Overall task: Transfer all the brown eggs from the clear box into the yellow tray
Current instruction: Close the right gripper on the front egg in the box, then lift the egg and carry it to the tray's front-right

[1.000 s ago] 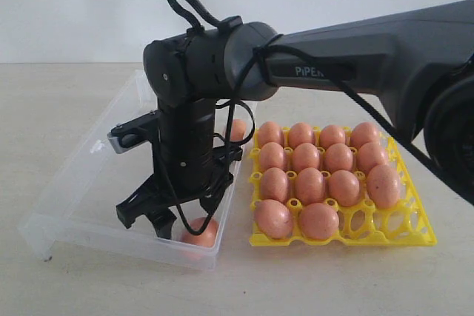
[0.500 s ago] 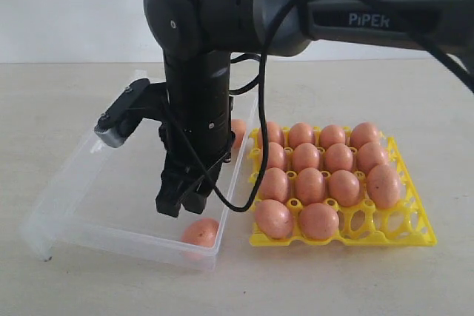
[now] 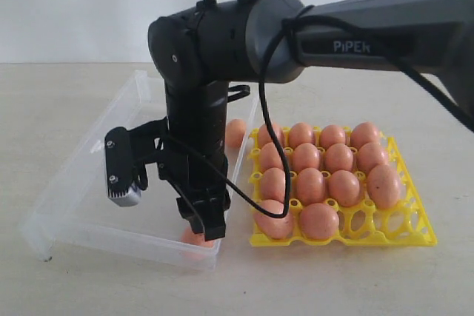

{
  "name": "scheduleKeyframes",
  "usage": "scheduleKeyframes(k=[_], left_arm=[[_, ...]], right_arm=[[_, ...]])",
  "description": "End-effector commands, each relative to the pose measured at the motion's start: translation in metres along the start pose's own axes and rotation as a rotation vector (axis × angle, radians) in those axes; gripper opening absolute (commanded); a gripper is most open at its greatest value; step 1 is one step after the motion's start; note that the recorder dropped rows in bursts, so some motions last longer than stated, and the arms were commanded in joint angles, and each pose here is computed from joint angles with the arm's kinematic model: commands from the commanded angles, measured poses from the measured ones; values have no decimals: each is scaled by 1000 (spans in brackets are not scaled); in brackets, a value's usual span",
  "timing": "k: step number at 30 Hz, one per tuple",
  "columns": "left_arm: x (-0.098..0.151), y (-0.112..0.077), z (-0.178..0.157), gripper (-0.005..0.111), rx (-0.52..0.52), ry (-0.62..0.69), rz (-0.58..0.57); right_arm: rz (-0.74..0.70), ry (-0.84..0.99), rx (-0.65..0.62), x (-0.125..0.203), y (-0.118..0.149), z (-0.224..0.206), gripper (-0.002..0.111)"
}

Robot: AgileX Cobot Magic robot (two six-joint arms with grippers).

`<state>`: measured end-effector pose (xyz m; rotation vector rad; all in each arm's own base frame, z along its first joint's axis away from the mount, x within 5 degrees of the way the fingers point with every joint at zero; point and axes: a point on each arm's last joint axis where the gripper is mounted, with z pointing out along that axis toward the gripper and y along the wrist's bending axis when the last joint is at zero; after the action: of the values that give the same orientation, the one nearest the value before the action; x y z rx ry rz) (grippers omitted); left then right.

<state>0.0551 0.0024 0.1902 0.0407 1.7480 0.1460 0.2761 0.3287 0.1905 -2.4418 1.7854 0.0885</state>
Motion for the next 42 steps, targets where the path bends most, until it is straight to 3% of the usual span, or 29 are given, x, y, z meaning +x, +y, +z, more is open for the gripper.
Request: scheduleKeyframes(k=[1,15,22,23,25,27,31,35,42], left_arm=[[0,0,0,-4,-2,-7,-16],[0,0,0,-4,-2,-7,-16],[0,0,0,-4,-2,-9,-16],[0,0,0,-4,-2,-9,-16],[0,0,0,-4,-2,-9,-16],[0,0,0,-4,-2,-9,-16],[0,0,0,-4,-2,-9,-16],[0,0,0,-4,-2,-9,-16],[0,0,0,-4,-2,-7,-16]], right_arm=[[-29,-13,-45,3,4,14,50],[-45,3,-102,5,2,46,50],[-24,-9,-50,4,-4,54,48],[-7,-9,-50,4,-4,54,45],[15,-8,-51,4,-4,54,27],[48,-7,-51,4,-4,54,2],[122,-8,-42,3,-5,53,0],[305,-56,6,0,-7,37,0],[504,-392,134,-11,-12,-40,0]])
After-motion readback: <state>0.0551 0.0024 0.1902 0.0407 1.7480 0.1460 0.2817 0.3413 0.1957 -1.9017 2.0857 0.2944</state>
